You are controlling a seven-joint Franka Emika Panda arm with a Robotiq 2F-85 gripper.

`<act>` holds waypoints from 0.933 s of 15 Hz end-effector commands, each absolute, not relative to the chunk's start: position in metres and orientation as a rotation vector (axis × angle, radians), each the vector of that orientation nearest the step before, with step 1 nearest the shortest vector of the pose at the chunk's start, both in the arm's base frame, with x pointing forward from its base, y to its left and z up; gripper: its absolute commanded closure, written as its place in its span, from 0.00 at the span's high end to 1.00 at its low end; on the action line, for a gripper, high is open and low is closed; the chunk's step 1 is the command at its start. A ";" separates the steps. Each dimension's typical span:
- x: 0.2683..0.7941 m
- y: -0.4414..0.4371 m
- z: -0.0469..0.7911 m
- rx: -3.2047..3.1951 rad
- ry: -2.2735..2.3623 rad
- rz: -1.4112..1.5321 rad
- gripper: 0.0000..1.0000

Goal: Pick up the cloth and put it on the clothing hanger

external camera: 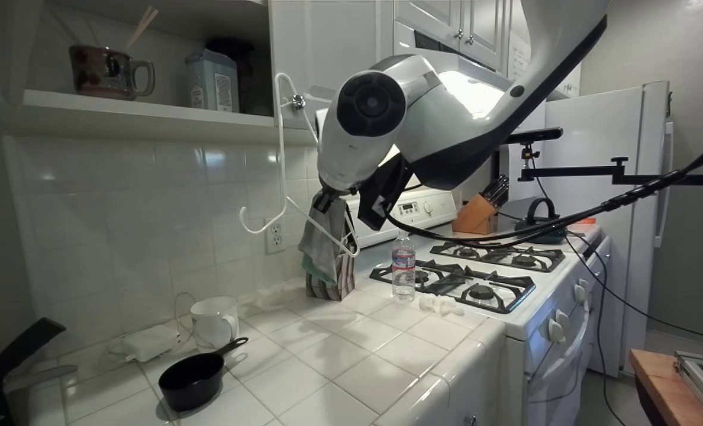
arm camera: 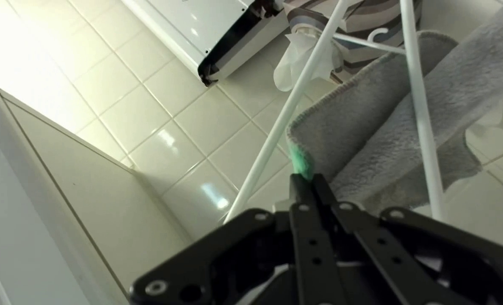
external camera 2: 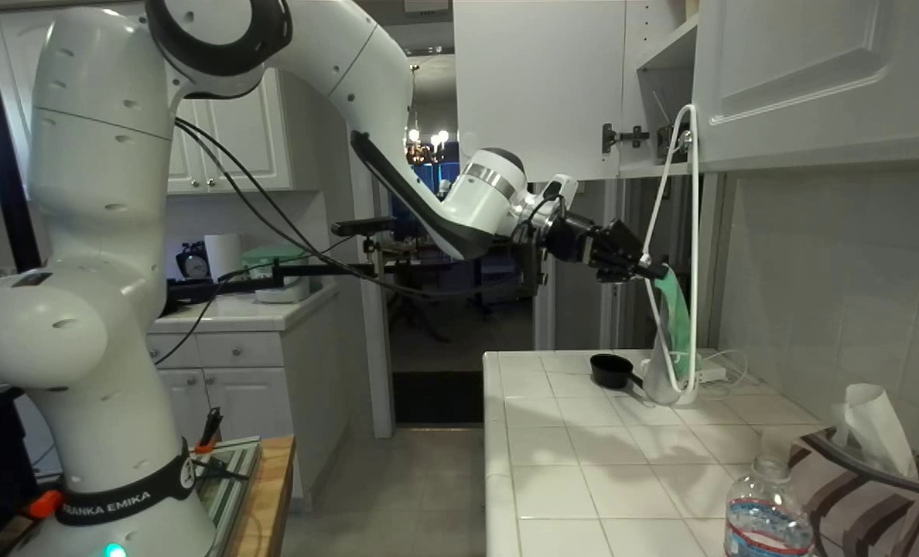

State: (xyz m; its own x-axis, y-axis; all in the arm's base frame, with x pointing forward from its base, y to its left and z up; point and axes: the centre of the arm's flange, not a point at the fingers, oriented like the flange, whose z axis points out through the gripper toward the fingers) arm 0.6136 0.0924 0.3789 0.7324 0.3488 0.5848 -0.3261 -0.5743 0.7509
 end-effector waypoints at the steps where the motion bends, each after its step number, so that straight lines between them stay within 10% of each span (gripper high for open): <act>1: 0.572 0.100 0.397 1.903 -0.038 0.958 0.01; 14: 0.539 0.094 0.338 2.004 -0.069 0.892 0.01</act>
State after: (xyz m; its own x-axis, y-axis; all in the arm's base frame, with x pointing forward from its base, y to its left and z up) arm 0.5307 0.1037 0.3658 0.7175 0.3215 0.6180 -0.4114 -0.5203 0.7484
